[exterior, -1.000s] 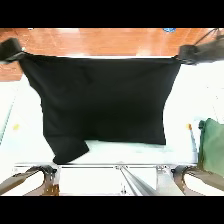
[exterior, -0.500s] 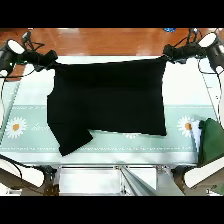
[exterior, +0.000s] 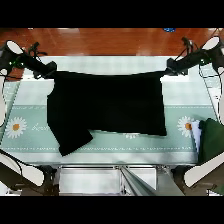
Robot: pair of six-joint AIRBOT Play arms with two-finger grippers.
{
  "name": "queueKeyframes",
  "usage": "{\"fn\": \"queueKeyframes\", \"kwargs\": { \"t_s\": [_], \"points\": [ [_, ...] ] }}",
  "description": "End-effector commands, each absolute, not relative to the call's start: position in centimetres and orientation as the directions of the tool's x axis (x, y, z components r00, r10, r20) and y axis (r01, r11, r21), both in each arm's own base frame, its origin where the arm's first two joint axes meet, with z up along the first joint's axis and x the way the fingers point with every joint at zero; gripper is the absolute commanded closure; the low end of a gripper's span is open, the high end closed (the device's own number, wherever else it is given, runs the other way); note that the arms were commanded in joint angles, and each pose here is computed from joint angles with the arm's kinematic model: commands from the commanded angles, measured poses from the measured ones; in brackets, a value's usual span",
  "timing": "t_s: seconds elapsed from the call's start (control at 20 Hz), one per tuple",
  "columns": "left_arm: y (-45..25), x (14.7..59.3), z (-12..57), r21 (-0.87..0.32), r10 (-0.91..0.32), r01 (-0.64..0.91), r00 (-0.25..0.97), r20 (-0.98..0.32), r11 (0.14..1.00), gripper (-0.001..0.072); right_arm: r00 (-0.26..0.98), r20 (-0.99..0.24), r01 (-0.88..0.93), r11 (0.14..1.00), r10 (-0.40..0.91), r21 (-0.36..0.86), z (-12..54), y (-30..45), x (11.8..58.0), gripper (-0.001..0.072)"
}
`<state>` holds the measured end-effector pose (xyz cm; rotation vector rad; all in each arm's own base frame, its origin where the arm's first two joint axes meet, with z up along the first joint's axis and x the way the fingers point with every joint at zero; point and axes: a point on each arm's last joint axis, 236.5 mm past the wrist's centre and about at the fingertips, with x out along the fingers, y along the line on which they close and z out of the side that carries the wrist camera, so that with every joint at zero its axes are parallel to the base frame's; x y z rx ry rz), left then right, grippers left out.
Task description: Fold the shirts.
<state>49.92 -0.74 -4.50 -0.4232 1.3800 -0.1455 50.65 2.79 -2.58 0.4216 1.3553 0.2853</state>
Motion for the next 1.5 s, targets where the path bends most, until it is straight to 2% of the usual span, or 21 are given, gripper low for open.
{"fn": "queueKeyframes", "kwargs": {
  "t_s": [0.0,0.2,0.25,0.3,0.35,0.5,0.8,0.9,1.05,1.15,1.3,1.45],
  "points": [
    [-0.7,46.1,-7.4,-0.343,-0.341,-0.143,0.041,-0.939,0.928,0.0684,0.088,-0.899,0.069,0.898,0.428,0.435,-5.3,2.6,47.8,0.0689],
    [-1.0,44.9,-8.8,-0.348,-0.353,-0.16,-0.006,-0.935,0.924,0.0683,0.051,-0.891,0.111,0.884,0.45,0.453,-8.1,3.2,46.3,0.0688],
    [-1.3,44.6,-8.7,-0.358,-0.366,-0.165,-0.019,-0.93,0.919,0.0652,0.045,-0.885,0.121,0.877,0.463,0.465,-8.5,3.5,46.1,0.0625],
    [-1.4,44.1,-8.6,-0.359,-0.37,-0.165,-0.041,-0.928,0.919,0.0463,0.038,-0.883,0.134,0.873,0.467,0.468,-8.6,3.6,45.8,0.0396],
    [-1.5,43.4,-8.4,-0.359,-0.374,-0.163,-0.072,-0.925,0.919,0.0202,0.026,-0.881,0.136,0.872,0.472,0.471,-8.5,3.7,45.5,0.0297],
    [0.4,41.7,-6.9,-0.315,-0.337,-0.163,-0.124,-0.933,0.935,0.02,0.048,-0.886,0.145,0.874,0.462,0.464,-6.2,2.3,45.1,0.0296],
    [6.7,38.4,-1.7,-0.257,-0.264,-0.284,0.013,-0.964,0.924,0.02,0.265,-0.929,0.245,0.914,0.258,0.323,3.0,-7.2,43.9,0.0296],
    [7.6,34.9,-2.6,-0.258,-0.262,-0.358,0.038,-0.964,0.898,0.02,0.323,-0.917,0.276,0.903,0.234,0.328,4.3,-8.0,42.6,0.0296],
    [7.0,26.4,-7.0,-0.258,-0.288,-0.465,0.008,-0.958,0.847,0.0201,0.374,-0.893,0.295,0.882,0.249,0.369,2.7,-5.9,39.1,0.0296],
    [5.2,22.7,-8.9,-0.351,-0.383,-0.532,0.054,-0.922,0.771,0.0201,0.391,-0.873,0.283,0.865,0.291,0.415,0.9,-3.7,36.3,0.0296],
    [1.2,22.6,-8.6,-0.577,-0.567,-0.568,0.22,-0.794,0.587,0.0201,0.447,-0.819,0.259,0.825,0.359,0.503,0.7,-0.8,34.3,0.0296],
    [-0.3,22.1,-9.8,-0.589,-0.588,-0.573,0.216,-0.779,0.57,0.0201,0.484,-0.786,0.236,0.807,0.385,0.541,1.9,0.3,34.0,0.0296]
  ]
}}
